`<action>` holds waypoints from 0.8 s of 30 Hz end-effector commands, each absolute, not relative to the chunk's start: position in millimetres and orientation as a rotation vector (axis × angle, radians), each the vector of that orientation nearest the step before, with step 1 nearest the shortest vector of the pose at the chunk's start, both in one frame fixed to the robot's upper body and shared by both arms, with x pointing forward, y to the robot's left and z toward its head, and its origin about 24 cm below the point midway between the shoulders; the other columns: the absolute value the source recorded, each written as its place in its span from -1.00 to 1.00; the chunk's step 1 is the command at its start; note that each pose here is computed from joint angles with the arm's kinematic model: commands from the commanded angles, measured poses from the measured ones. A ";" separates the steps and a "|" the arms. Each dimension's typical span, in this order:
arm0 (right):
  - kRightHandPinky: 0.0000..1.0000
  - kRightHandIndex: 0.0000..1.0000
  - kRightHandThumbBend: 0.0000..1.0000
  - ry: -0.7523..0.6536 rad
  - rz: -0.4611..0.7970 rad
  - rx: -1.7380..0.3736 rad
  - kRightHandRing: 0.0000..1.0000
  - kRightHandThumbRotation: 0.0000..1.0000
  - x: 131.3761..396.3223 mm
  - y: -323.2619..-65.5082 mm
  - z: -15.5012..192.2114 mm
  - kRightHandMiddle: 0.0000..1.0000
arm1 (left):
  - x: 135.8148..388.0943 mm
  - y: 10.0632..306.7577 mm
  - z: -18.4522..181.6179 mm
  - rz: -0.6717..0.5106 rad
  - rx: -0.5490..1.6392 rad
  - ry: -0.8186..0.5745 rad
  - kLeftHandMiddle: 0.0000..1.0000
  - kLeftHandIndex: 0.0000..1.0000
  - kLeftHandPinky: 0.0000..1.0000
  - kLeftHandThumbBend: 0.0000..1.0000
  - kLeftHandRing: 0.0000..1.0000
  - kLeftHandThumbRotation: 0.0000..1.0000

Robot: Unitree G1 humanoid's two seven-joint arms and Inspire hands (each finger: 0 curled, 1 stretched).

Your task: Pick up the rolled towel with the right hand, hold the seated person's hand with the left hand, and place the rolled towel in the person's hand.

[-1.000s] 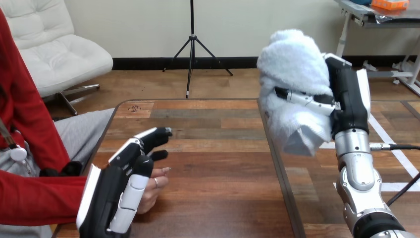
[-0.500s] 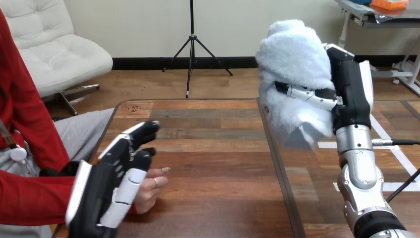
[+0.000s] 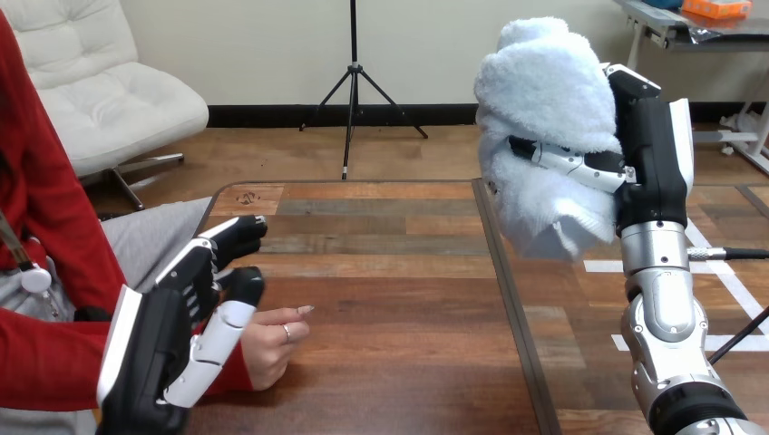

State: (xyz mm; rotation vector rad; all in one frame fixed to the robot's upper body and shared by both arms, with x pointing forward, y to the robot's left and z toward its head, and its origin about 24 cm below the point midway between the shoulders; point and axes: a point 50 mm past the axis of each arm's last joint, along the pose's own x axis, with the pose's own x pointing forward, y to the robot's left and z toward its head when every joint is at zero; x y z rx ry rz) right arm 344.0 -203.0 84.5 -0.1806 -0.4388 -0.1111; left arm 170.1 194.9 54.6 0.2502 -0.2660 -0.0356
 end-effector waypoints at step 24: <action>-0.50 -0.19 0.59 -0.515 -0.108 -0.164 -0.42 -1.00 350.0 -207.2 106.2 -0.27 | 197.9 217.9 75.1 -0.028 0.861 -0.303 0.80 0.78 0.44 0.89 0.71 0.40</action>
